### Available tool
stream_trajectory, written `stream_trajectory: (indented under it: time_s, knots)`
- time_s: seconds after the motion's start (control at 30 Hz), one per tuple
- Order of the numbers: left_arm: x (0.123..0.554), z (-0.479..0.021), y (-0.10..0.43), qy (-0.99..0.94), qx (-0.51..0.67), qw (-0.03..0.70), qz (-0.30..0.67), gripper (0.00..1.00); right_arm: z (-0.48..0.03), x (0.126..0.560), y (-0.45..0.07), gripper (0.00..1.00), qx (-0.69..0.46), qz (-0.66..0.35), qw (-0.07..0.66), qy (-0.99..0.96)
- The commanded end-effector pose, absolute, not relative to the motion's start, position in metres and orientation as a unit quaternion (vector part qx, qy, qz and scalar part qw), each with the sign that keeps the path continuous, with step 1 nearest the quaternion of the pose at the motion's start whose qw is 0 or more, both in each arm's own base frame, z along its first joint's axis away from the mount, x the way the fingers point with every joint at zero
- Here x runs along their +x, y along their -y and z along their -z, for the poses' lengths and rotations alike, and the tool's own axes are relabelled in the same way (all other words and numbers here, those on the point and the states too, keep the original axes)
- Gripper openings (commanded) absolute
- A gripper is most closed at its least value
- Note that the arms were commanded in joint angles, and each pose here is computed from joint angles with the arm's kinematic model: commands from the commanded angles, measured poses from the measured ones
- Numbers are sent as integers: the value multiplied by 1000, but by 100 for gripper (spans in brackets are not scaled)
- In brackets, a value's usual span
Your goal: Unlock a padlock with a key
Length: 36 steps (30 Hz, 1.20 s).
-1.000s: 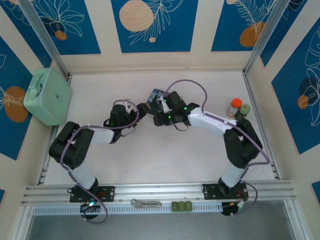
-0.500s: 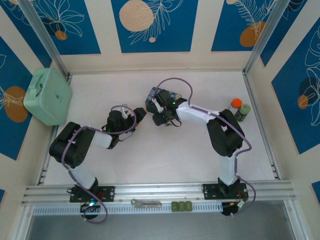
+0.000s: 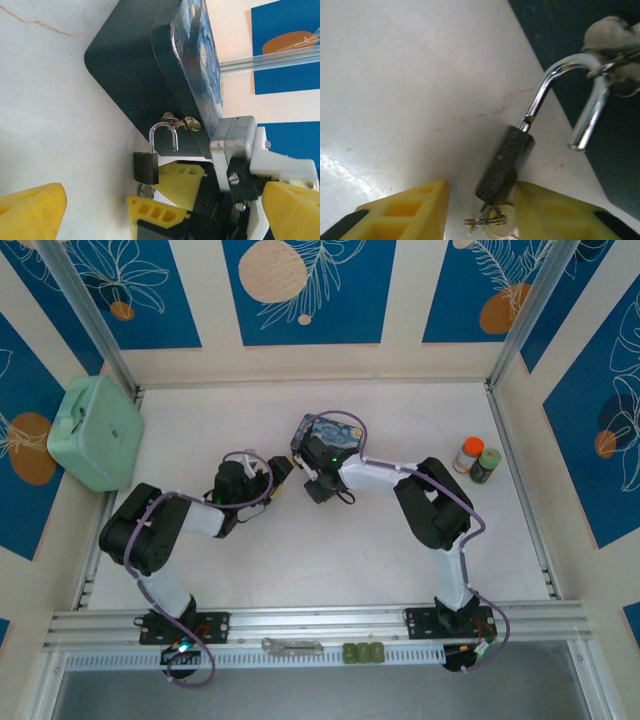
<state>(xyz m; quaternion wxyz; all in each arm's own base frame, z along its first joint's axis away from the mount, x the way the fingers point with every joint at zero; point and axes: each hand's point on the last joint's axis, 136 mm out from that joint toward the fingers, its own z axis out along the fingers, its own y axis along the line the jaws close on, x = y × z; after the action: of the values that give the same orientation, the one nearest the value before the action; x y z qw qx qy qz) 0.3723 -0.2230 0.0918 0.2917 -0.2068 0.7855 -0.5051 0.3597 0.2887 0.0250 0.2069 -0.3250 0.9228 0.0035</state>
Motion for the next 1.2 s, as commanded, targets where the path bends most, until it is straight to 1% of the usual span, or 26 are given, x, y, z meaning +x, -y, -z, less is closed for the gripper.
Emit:
stream_trajectory:
  time_s: [0.0,0.13,0.23,0.37,0.53,0.63,0.9,1.07,1.17]
  knots:
    - [380,-112,222,-777,-191,313,512,100,-30,372,-287,36,-299,-5,224,-928]
    - [378,-112,223,-778,-189,311,512,100,-33,375,-290,20,-273,-38,226,-934]
    - [378,-113,222,-779,-188,311,511,100,-39,374,-300,8,-299,-71,237,-922]
    - [377,-113,224,-780,-183,309,513,100,-44,377,-305,0,-364,-75,260,-891]
    - [377,-116,224,-779,-181,310,514,100,-52,383,-309,0,-437,-82,276,-852]
    - [376,-116,223,-779,-182,311,513,100,-55,388,-315,0,-458,-88,295,-834]
    - [372,-121,221,-784,-175,314,507,100,-59,401,-320,0,-425,-137,295,-844]
    - [371,-124,220,-785,-171,317,503,100,-65,411,-324,0,-432,-139,312,-834]
    - [371,-126,220,-783,-170,320,505,100,-66,419,-326,0,-431,-133,310,-837]
